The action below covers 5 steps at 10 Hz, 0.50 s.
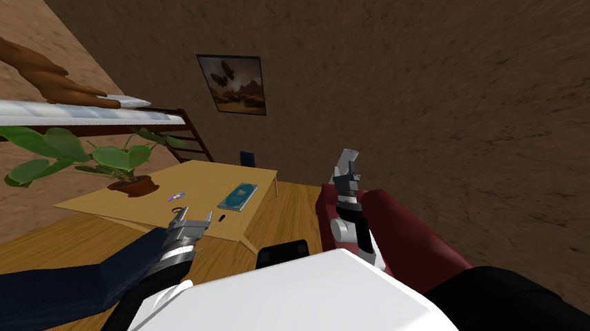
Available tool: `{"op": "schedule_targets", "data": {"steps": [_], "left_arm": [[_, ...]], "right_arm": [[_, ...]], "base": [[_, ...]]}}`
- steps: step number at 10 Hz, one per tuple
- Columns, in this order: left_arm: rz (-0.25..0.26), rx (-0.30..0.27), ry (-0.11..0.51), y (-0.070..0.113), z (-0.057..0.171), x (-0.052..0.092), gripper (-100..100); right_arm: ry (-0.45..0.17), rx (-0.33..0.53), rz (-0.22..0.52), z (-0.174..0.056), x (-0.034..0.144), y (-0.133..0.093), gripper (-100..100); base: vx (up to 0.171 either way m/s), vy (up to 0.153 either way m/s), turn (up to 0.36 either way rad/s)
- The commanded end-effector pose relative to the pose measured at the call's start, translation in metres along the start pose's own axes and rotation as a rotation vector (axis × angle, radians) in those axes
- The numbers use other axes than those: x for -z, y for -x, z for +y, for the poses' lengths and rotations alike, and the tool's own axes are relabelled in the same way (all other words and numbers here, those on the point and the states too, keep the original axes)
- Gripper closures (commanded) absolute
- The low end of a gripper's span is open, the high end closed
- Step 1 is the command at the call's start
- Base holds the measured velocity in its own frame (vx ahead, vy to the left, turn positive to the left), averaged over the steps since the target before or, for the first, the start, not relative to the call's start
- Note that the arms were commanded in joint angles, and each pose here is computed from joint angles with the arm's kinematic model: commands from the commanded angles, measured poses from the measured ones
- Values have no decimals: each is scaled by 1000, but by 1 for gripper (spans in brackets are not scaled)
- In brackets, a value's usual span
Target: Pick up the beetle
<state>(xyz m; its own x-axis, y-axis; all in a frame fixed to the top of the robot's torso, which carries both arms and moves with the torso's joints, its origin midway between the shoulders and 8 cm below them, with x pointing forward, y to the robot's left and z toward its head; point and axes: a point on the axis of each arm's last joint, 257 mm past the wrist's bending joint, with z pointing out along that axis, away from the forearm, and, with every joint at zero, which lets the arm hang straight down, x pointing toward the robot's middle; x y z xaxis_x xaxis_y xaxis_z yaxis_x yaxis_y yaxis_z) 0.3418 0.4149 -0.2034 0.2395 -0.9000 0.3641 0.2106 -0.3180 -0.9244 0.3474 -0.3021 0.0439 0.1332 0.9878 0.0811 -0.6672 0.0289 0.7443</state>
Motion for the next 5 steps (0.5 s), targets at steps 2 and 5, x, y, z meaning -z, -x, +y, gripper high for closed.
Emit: {"op": "schedule_targets", "data": {"steps": [2,5], "left_arm": [[-61,48,73,30,18,13,-100],[-174,126,191,83,52,39,-100]], "right_arm": [[0,0,0,0,0,0,0],[0,0,0,0,0,0,0]], "base": [[33,-73,-33],[47,-68,-63]]}}
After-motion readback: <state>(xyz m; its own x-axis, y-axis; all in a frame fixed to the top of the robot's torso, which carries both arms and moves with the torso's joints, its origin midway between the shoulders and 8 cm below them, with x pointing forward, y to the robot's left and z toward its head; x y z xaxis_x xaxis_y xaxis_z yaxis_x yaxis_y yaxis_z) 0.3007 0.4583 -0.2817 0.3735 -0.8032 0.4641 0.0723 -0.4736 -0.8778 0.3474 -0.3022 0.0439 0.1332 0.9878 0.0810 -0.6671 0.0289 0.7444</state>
